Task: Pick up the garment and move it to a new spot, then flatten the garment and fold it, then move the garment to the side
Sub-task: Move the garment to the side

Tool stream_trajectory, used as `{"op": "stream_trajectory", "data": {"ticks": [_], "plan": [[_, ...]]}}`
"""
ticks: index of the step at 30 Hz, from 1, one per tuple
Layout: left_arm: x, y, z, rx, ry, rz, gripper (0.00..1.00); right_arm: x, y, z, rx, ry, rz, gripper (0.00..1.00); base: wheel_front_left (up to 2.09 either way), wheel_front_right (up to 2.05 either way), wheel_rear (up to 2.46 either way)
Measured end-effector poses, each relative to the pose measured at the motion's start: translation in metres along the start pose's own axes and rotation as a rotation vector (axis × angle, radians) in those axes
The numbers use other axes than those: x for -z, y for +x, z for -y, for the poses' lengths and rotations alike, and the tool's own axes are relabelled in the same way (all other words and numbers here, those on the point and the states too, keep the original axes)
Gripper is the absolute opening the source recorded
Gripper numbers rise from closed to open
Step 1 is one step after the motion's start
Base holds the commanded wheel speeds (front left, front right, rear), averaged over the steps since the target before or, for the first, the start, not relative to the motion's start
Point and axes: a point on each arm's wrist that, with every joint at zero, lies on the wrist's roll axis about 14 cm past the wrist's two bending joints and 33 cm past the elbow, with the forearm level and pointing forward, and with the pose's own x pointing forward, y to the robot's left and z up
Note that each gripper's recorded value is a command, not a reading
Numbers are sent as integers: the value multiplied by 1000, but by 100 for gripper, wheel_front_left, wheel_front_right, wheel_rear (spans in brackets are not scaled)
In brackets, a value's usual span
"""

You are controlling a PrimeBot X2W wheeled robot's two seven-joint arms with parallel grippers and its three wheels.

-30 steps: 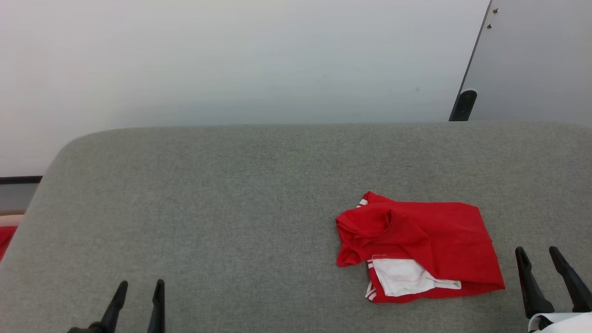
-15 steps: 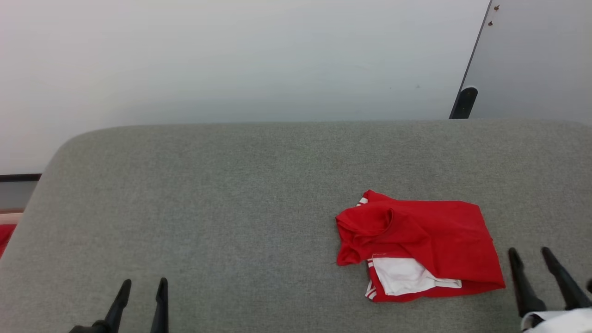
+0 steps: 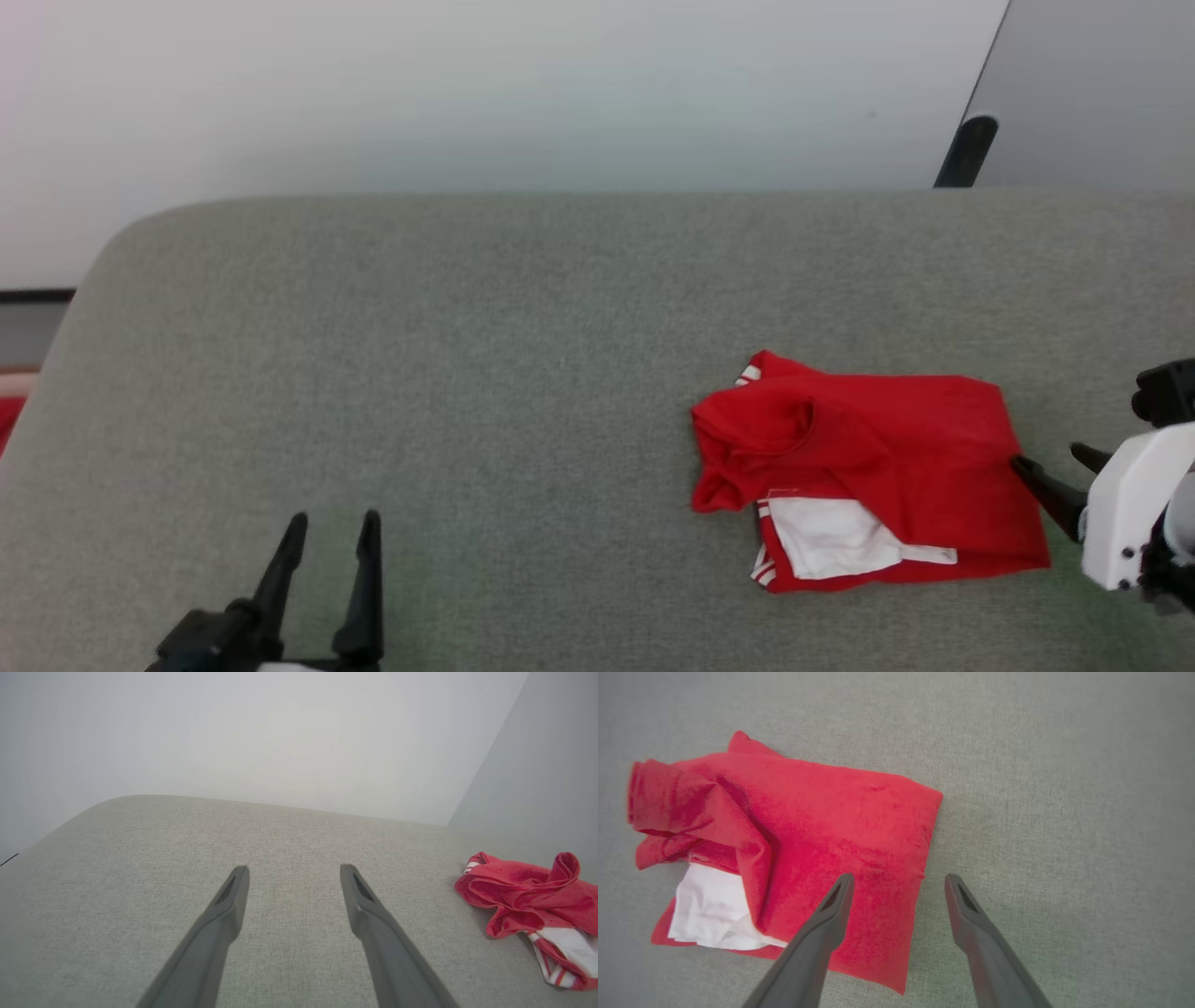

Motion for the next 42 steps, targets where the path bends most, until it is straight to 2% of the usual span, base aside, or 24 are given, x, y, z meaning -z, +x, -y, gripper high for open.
{"op": "stream_trajectory", "data": {"ticks": [4, 7, 12, 19, 20, 21, 22, 23, 27, 32, 37, 42], "plan": [[6, 8, 3, 2, -8, -15, 100, 24, 14, 8, -10, 82, -209, 100, 0, 0, 0], [8, 10, 1, -9, -12, -19, 100, 44, 22, 8, -17, 100, -340, 100, 0, 0, 0], [14, 14, 0, -21, -18, -33, 100, 52, 45, 1, -33, 154, -390, 100, 0, 0, 0], [18, 11, -6, -44, -23, -47, 100, 68, 62, -1, -20, 145, -441, 100, 0, 0, 0], [19, 10, -7, -48, -23, -50, 100, 69, 64, -2, -22, 142, -439, 44, 0, 0, 0], [19, 10, -7, -51, -23, -50, 100, 70, 65, -2, -23, 143, -435, 16, 0, 0, 0], [19, 10, -8, -52, -24, -50, 100, 70, 65, -3, -23, 144, -431, 3, 0, 0, 0], [19, 10, -8, -53, -24, -50, 100, 70, 65, -4, -26, 147, -425, 0, 0, 0, 0], [20, 10, -6, -47, -25, -53, 100, 67, 65, -8, -38, 177, -369, 0, 0, 0, 0], [18, 18, 9, -1, -24, -43, 100, 52, 57, 6, -13, 245, -225, 0, 0, 0, 0], [20, 30, 31, 70, -22, -43, 100, 42, 33, 46, 70, 258, -123, 0, 0, 0, 0], [14, 53, 58, 160, -23, -13, 100, 31, 1, 102, 205, 258, -43, 0, 0, 0, 0]]}}
